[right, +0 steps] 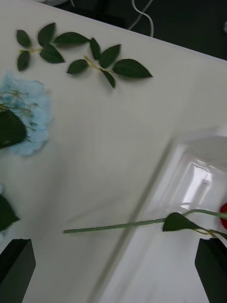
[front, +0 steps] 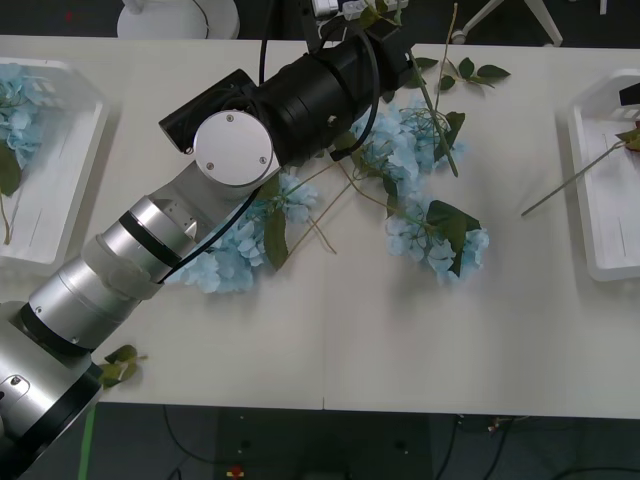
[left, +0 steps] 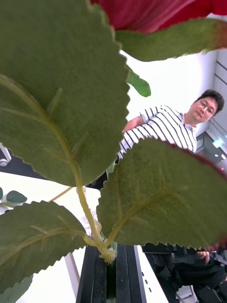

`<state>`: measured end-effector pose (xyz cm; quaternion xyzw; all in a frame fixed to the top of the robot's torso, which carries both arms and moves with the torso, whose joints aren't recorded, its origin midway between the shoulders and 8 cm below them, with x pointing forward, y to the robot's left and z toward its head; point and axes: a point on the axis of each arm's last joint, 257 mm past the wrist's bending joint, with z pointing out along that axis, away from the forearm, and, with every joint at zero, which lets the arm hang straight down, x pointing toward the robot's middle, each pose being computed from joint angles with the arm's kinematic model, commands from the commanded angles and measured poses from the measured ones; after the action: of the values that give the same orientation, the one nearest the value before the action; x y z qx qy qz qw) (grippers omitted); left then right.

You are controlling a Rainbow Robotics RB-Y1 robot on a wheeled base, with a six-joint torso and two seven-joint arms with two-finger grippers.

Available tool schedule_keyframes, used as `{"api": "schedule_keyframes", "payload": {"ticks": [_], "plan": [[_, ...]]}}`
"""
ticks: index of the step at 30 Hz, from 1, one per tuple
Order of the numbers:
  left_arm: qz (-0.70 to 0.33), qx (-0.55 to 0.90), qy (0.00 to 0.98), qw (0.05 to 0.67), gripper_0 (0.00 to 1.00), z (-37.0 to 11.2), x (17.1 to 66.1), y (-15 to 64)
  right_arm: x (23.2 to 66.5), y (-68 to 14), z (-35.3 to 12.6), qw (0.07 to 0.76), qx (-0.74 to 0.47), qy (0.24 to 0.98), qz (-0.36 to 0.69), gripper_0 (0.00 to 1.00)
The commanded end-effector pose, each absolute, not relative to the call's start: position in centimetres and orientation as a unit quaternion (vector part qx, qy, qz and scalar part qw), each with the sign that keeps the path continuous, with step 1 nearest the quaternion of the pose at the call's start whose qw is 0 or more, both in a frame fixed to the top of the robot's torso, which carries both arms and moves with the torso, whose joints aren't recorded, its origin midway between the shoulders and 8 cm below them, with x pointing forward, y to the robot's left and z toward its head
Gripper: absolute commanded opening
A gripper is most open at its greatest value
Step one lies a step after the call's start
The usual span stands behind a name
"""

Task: Place the red flowers into the right box and the blue flowers into the left box. If a person shows an open palm, hand one flower to the person first, then continue sorting.

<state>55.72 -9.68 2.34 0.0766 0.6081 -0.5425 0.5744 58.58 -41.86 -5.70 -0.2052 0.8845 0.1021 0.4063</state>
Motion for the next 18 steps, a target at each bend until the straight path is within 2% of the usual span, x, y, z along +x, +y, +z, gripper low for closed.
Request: {"api": "schedule_keyframes", "payload": {"ticks": [1, 4, 11, 18], "plan": [[-0.548, 0.125, 0.57, 0.6, 0.0, 6.9, 53.1, -12.4, 56.7, -38.0, -1.4, 0.442, -0.281, 0.839, 0.151, 1.0], [-0.548, 0.125, 0.57, 0.6, 0.0, 6.9, 53.1, -12.4, 53.8, -33.1, -2.1, 0.43, -0.315, 0.816, 0.223, 1.0], [-0.548, 0.125, 0.57, 0.6, 0.0, 6.9, 53.1, -12.4, 49.6, -27.5, -3.6, 0.409, -0.385, 0.788, 0.251, 1.0], [-0.548, 0.125, 0.57, 0.6, 0.0, 6.9, 53.1, -12.4, 48.6, -23.4, -5.2, 0.411, -0.402, 0.768, 0.282, 1.0]]}}
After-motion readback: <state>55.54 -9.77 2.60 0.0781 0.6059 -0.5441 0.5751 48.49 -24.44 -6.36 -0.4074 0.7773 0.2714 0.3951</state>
